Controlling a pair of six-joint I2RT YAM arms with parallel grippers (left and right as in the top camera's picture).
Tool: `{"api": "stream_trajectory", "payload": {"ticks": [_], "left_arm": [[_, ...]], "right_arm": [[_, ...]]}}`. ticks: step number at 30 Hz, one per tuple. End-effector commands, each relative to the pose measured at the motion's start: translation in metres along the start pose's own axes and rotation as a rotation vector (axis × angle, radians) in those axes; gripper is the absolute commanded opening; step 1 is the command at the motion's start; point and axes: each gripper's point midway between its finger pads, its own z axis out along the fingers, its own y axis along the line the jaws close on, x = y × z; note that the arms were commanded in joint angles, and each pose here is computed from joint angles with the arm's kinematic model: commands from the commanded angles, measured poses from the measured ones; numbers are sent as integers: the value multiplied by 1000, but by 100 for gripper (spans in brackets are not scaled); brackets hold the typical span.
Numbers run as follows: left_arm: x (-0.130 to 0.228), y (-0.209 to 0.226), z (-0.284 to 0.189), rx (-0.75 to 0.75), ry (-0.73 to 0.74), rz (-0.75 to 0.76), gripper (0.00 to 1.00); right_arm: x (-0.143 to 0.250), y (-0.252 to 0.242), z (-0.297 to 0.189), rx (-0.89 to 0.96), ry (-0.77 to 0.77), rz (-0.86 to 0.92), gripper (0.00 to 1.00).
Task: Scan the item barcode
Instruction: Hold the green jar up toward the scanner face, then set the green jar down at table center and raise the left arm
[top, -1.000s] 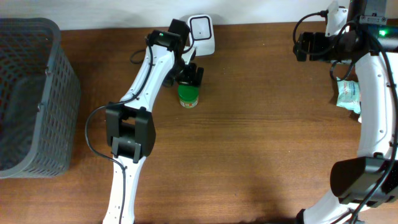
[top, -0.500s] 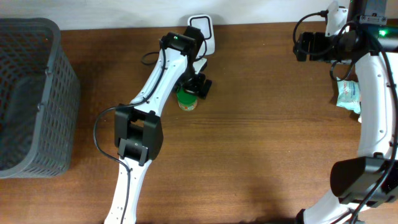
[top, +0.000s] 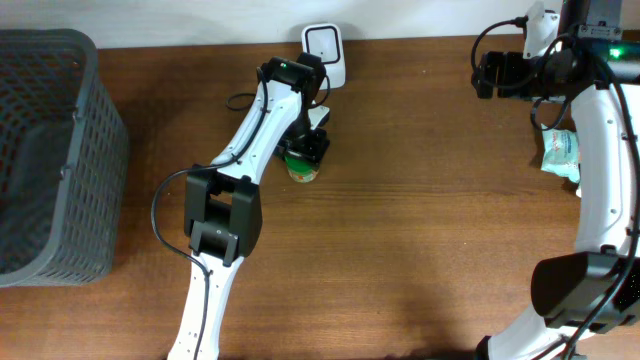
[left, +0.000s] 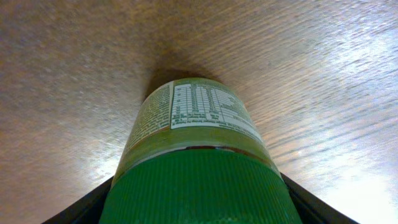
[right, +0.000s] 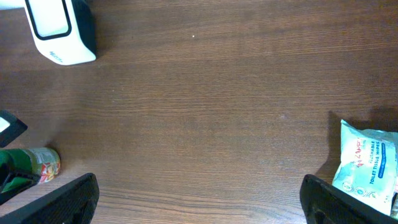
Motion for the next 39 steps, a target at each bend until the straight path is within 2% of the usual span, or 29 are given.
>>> {"api": "stream_trajectory", "payload": {"ticks": [1,3,8,11,14,16,17,20,26,29,31,39], "left_arm": [[3,-20,3,108,25,-137,69],[-2,-24,1,157,13,-212,69],[-35,-17,-1,173,-99,-527,71],[-48,9,-2,72,-185,-651,72],[-55,14,-4,52,-222,-649,82],[-61,11,-12,65,-246,-575,96],[-64,8,-19,83,-260,-554,98],[-69,3,-49,110,-305,-541,100],[-61,0,-158,116,-488,-446,99],[-34,40,-199,0,-561,-518,99],[-27,63,-215,-42,-601,-485,99],[1,163,-218,-156,-588,-582,99]], "right_arm": [[0,3,2,-11,4,2,99],[0,3,2,-11,4,2,98],[0,3,2,-11,4,2,99],[0,3,2,-11,4,2,99],[0,3,2,-11,4,2,99],[0,3,2,-11,4,2,99],[0,3,2,-11,4,2,99],[0,3,2,-11,4,2,99],[0,3,2,-11,4,2,99],[0,3,2,-11,4,2,99],[0,3,2,-11,4,2,99],[0,3,2,-11,4,2,99]]}}
